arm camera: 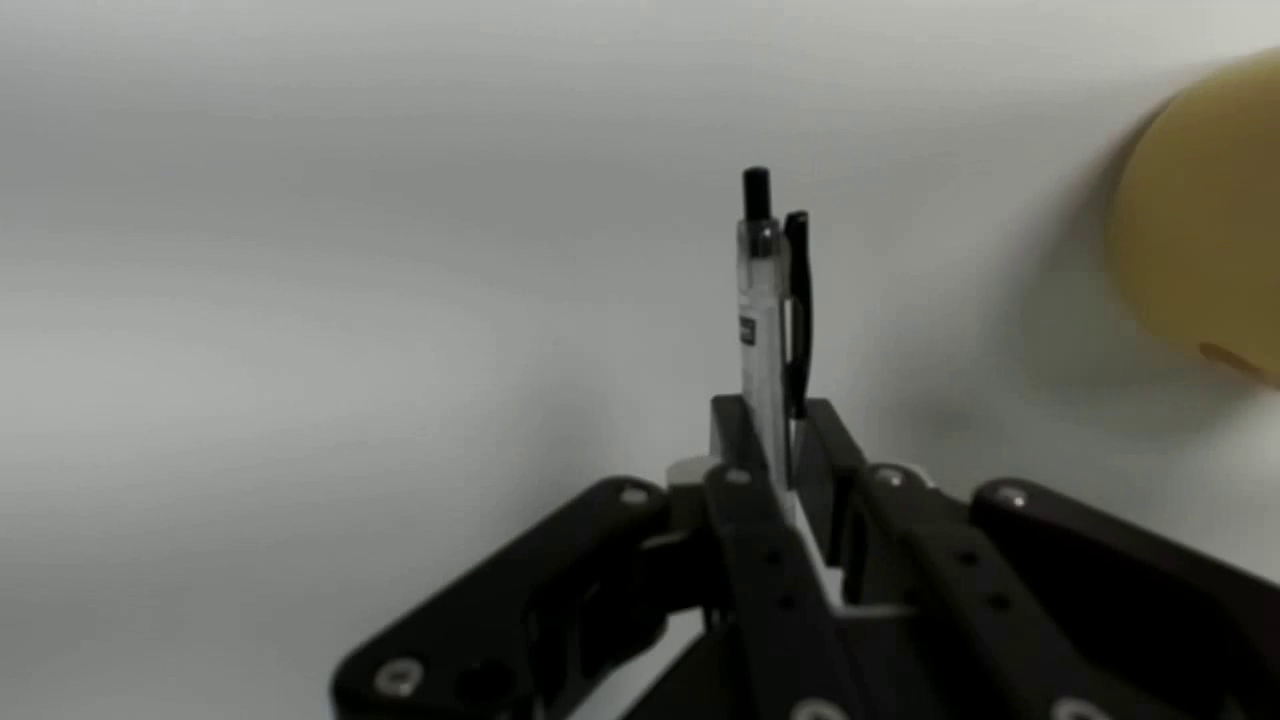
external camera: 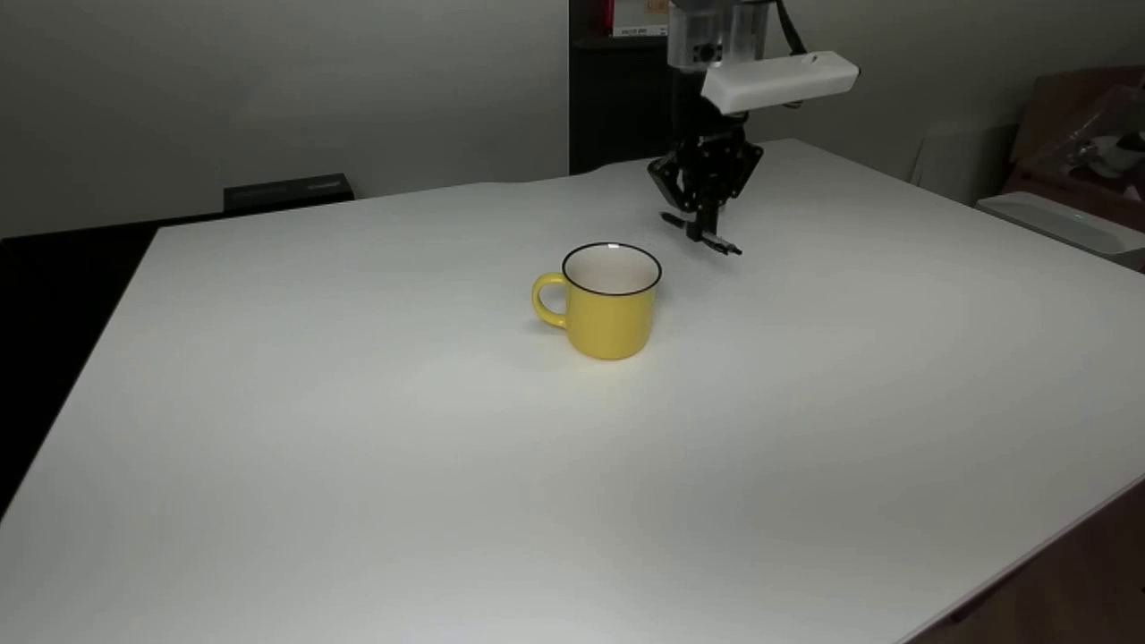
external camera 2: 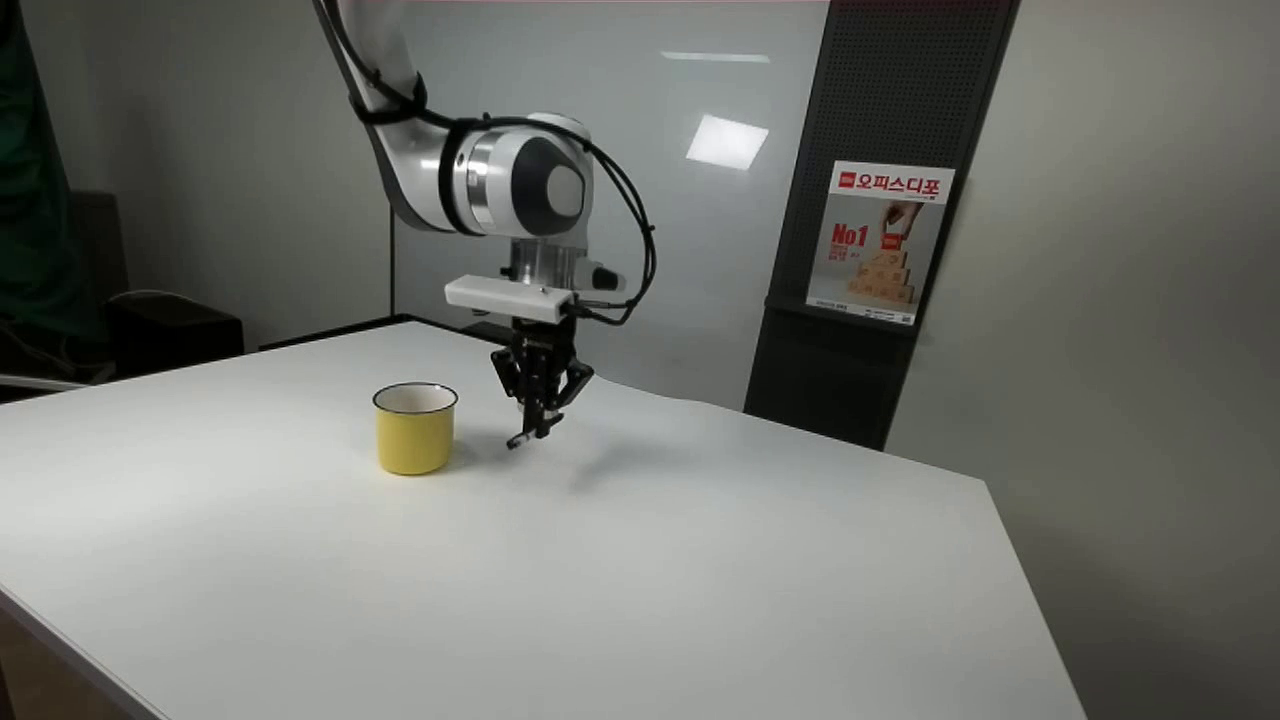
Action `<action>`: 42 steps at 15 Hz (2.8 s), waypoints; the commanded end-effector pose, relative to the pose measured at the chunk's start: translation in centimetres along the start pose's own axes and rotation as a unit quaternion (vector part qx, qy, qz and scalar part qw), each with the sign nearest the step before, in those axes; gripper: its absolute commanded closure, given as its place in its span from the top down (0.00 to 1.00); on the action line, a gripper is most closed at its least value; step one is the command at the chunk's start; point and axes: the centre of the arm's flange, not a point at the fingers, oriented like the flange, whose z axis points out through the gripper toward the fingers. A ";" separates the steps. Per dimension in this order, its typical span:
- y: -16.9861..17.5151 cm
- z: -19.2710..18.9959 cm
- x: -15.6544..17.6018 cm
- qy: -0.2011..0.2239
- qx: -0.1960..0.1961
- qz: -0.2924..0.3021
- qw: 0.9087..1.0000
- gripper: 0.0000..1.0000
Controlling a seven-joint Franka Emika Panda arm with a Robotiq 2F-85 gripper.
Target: Put the pen in the cup
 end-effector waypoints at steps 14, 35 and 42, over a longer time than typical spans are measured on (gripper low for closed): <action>-7.4 -13.8 -3.4 -0.276 -0.045 -0.138 0.950 0.04; -14.3 -4.5 1.8 -0.333 -0.036 -0.211 0.918 0.04; -14.5 -2.9 3.1 -0.343 -0.033 -0.211 0.915 0.04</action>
